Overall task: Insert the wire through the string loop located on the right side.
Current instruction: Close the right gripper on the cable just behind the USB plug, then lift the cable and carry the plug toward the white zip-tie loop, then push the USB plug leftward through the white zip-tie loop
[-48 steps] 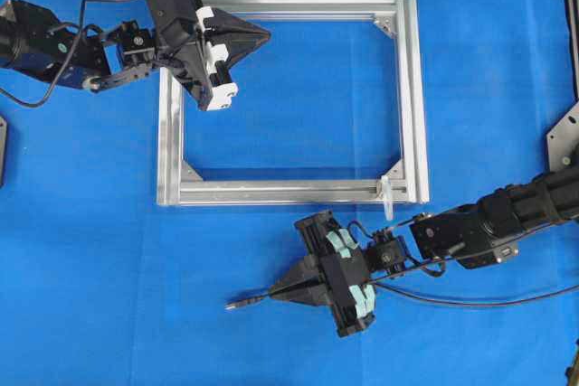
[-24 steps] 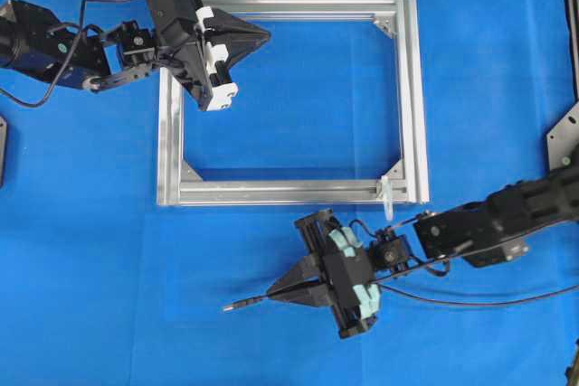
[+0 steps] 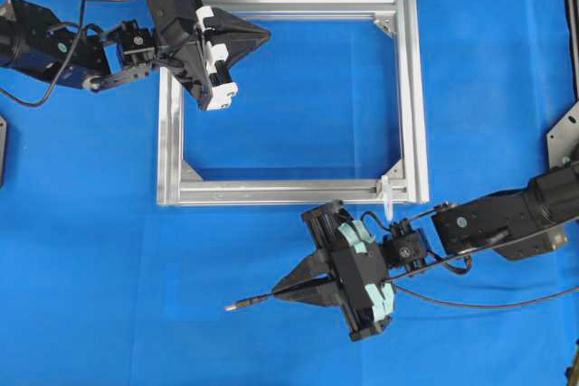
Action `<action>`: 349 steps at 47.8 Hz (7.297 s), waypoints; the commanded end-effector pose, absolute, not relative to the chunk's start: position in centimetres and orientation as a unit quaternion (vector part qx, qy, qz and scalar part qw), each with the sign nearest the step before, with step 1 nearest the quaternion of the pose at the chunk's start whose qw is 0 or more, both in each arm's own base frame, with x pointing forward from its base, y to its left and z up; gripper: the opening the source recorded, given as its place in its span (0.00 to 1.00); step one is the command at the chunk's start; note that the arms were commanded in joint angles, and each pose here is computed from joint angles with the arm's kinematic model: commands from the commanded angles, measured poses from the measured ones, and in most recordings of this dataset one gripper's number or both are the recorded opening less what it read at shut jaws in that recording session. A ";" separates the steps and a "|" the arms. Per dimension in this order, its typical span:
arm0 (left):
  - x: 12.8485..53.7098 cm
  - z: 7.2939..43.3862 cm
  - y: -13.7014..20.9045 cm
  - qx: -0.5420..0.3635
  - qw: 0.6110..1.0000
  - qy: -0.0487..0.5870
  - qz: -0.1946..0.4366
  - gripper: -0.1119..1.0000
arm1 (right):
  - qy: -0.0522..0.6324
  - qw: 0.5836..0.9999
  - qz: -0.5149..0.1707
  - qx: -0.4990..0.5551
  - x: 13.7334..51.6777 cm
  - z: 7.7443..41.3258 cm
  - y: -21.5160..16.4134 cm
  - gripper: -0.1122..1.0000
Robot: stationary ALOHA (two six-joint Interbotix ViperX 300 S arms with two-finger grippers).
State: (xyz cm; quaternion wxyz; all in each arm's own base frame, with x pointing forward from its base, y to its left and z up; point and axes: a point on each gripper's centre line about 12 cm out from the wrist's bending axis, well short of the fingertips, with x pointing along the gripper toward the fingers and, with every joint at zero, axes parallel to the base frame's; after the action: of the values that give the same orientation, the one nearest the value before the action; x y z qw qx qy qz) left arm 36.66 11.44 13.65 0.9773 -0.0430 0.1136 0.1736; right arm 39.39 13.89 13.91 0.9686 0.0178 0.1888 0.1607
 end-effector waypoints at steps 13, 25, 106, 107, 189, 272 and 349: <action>36.9 15.4 11.6 -0.038 0.980 0.089 0.174 0.10 | 0.169 0.972 0.162 0.022 39.6 15.5 14.0 0.07; 36.9 15.4 11.6 -0.038 0.980 0.088 0.174 0.10 | 0.171 0.972 0.162 0.022 39.6 15.4 13.9 0.07; 37.0 15.5 11.6 -0.038 0.980 0.086 0.174 0.10 | 0.235 0.962 0.128 0.051 26.8 13.6 9.1 0.07; 37.0 15.5 11.6 -0.038 0.980 0.086 0.174 0.10 | 0.235 0.962 0.127 0.052 26.6 13.6 9.0 0.07; 37.0 15.6 11.6 -0.037 0.981 0.084 0.172 0.10 | 0.240 0.967 0.047 0.076 18.7 13.0 3.1 0.07; 37.1 15.6 11.5 -0.037 0.981 0.084 0.172 0.10 | 0.240 0.967 0.047 0.075 18.7 13.0 3.1 0.07; 37.1 15.7 11.5 -0.038 0.981 0.081 0.172 0.10 | 0.225 0.971 0.040 0.069 25.0 12.2 4.0 0.07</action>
State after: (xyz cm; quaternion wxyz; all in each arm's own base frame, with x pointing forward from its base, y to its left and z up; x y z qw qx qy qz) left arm 36.67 11.43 13.73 0.9776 -0.0423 0.1122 0.1731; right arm 24.34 3.95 11.50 0.9672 0.0677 0.2416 0.0394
